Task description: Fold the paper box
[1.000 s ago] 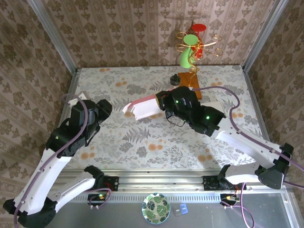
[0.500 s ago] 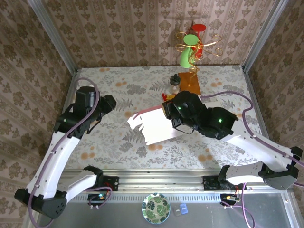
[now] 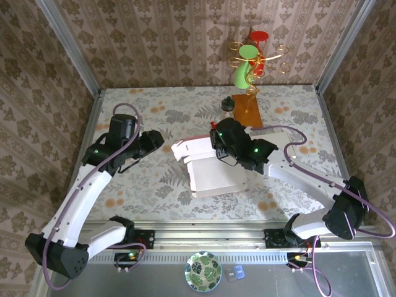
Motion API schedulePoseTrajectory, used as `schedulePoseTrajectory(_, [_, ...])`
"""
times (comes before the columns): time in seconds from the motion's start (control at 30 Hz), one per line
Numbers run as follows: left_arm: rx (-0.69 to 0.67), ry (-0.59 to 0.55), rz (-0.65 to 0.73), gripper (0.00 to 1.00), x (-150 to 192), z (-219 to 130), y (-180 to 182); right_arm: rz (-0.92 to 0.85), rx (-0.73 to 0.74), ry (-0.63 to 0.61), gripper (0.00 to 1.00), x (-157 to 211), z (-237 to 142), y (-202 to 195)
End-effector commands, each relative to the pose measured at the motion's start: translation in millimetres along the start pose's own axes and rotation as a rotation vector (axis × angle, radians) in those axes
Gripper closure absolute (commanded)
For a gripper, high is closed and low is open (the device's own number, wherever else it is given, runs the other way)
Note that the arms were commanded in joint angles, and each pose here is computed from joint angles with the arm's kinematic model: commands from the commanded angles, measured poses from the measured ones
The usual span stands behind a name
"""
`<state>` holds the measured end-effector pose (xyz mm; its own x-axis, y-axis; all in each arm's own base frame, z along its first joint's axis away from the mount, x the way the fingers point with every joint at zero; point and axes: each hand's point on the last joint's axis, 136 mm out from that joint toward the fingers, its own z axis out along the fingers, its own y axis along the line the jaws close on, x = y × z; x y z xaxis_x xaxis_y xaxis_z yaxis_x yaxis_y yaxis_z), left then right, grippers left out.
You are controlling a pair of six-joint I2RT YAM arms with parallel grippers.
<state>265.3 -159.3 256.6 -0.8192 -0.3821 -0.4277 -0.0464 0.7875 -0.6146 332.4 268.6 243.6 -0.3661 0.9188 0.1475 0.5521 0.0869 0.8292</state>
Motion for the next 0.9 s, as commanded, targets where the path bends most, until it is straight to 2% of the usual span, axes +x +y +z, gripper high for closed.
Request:
schedulePoseTrajectory(0.0, [0.073, 0.033, -0.066, 0.55, -1, 3, -24, 0.005, -0.004, 0.006, 1.0, 1, 14, -3])
schedulePoseTrajectory(0.07, [0.089, 0.069, -0.096, 0.55, 7, 11, -33, 0.009, -0.004, 0.009, 1.0, 1, 17, -5])
schedulePoseTrajectory(0.2, [0.127, 0.062, -0.161, 0.53, 7, 22, -42, 0.009, 0.003, 0.012, 1.0, 1, 21, -8])
schedulePoseTrajectory(0.4, [0.134, 0.081, -0.211, 0.53, 8, 24, -46, 0.023, 0.009, 0.015, 1.0, -1, 25, -17])
schedulePoseTrajectory(0.7, [0.133, 0.167, -0.247, 0.54, 26, 46, -53, 0.03, 0.003, 0.018, 1.0, -2, 27, -17])
schedulePoseTrajectory(0.87, [0.137, 0.177, -0.266, 0.56, 31, 55, -50, 0.034, -0.001, 0.03, 1.0, 0, 28, -17])
